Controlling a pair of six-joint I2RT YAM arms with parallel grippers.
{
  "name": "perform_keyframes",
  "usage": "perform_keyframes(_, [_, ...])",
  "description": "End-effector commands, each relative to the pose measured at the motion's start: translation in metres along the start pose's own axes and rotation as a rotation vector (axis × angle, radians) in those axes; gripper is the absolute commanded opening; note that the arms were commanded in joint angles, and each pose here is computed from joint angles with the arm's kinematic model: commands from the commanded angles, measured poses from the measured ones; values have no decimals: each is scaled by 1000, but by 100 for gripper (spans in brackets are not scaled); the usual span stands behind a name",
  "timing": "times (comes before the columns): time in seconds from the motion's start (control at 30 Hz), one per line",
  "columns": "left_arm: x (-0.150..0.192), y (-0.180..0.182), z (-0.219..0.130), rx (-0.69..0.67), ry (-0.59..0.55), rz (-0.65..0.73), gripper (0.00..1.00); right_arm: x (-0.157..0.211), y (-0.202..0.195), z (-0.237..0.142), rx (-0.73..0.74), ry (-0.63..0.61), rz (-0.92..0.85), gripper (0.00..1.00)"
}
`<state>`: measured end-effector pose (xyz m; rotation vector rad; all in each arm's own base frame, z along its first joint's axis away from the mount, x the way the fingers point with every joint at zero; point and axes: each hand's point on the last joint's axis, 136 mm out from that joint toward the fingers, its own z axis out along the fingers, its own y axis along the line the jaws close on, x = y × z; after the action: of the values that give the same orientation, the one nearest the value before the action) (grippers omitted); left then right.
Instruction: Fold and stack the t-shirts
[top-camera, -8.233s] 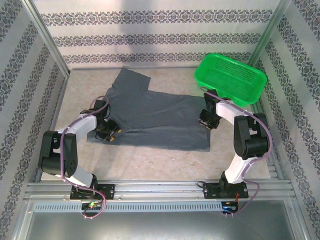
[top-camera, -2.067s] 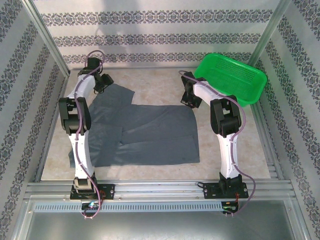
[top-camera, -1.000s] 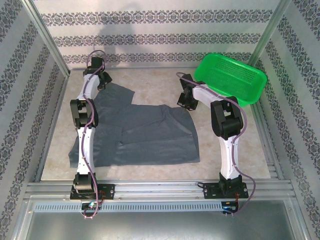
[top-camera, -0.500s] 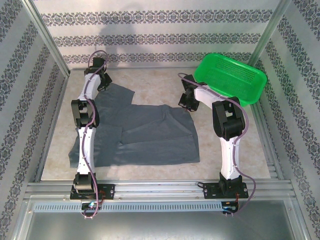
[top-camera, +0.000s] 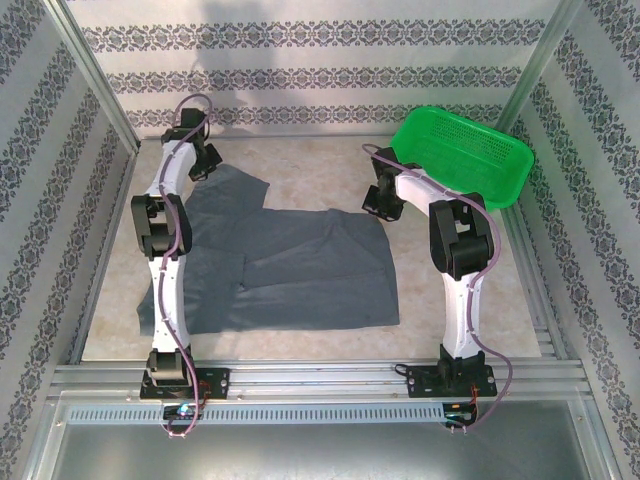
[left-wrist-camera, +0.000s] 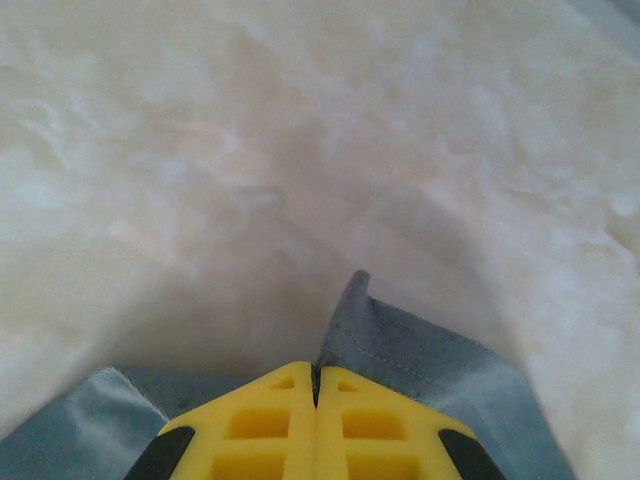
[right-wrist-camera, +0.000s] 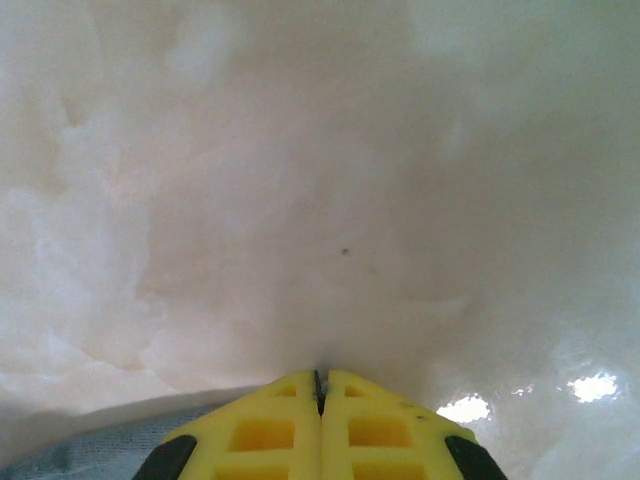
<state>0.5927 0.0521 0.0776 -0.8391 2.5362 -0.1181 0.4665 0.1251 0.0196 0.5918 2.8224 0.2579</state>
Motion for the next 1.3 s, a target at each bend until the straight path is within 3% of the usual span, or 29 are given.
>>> perform_keyframes(0.0, [-18,-6,-38,41,-82,28,0,-14,8,-23,-50,-38,-30,0])
perform_keyframes(0.47, [35,46,-77,68,-70,-27,0,-19,21,-44,-119,-77,-101,0])
perform_keyframes(0.7, [70,85,-119,75,-84,-105,0,-9,17,-59,-125,-91,-137,0])
perform_keyframes(1.0, [121,123,-180,71,-121,-194,0,19,3,-79,-106,-110,-202,0])
perform_keyframes(1.27, [173,172,-223,-63,-158,-250,0,63,-21,-84,-78,-67,-231,0])
